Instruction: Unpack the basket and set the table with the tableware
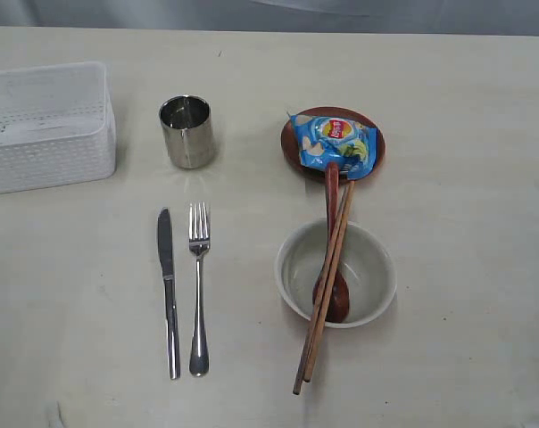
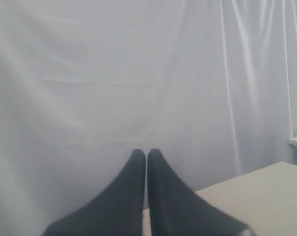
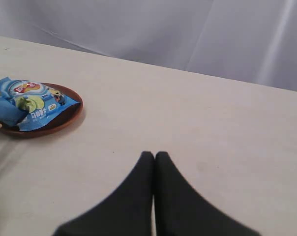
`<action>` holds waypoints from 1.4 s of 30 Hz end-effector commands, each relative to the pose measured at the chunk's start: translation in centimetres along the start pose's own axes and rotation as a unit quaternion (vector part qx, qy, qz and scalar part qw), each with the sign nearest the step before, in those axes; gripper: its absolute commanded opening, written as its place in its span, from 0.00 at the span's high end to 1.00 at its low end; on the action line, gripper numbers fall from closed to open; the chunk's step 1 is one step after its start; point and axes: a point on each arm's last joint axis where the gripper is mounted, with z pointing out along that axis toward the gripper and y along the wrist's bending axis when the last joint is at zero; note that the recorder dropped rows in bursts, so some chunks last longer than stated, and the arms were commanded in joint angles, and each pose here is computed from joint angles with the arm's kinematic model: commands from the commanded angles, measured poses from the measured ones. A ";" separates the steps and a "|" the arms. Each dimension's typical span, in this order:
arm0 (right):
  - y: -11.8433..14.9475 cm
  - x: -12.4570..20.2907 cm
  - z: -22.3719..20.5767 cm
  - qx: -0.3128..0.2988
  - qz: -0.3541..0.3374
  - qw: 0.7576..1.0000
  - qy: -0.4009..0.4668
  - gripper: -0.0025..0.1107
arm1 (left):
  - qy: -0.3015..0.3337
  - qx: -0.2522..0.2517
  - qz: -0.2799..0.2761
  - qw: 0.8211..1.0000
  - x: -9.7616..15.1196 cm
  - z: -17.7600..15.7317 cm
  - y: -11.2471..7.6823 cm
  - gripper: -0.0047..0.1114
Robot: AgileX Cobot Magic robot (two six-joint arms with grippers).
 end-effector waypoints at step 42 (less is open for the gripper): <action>0.0 0.0 0.0 0.002 0.002 1.000 -0.003 0.98 | 0.245 -0.142 0.010 0.959 15.1 0.3 0.5 0.95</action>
